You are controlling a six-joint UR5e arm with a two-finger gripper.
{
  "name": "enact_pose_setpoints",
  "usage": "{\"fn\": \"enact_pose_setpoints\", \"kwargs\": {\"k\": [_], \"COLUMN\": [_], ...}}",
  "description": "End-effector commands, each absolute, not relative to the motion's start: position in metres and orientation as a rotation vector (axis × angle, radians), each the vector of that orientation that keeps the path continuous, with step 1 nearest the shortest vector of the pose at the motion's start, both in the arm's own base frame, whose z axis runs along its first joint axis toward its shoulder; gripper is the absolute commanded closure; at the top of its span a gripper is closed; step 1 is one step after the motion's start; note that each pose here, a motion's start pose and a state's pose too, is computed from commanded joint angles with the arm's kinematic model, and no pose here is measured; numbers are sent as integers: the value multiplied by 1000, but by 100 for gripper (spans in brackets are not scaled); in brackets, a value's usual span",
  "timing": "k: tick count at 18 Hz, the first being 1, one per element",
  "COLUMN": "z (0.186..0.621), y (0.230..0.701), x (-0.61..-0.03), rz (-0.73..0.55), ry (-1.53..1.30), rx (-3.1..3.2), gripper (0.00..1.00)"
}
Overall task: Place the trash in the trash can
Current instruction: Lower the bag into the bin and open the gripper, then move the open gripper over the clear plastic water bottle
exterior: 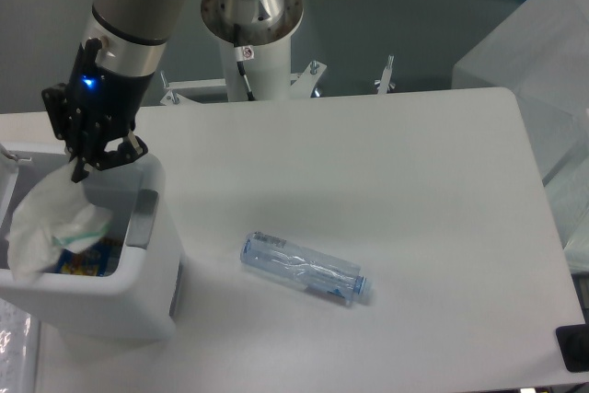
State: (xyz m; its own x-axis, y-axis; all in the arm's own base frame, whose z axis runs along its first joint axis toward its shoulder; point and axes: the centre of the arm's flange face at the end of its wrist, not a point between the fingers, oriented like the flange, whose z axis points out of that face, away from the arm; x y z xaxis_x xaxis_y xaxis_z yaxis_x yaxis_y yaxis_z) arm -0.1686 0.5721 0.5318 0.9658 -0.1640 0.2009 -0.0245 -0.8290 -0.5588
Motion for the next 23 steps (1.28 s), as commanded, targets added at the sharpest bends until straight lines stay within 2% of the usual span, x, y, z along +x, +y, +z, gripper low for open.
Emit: {"fn": "enact_pose_setpoints", "kwargs": {"k": [5,7,13,16,21,23], "z": [531,530,527,507,472,450], "y": [569,566,510,477,454,456], "x": [-169,-180,-299,-352,-387,-404], "rz": [-320,-317,-326,-370,-425,-361], "ry": [119,84,-492,-808,-1106,-1240], "rx": [-2540,-2544,-2506,-2454,-2388,-2394], "gripper": [4,1,0,0,0,0]}}
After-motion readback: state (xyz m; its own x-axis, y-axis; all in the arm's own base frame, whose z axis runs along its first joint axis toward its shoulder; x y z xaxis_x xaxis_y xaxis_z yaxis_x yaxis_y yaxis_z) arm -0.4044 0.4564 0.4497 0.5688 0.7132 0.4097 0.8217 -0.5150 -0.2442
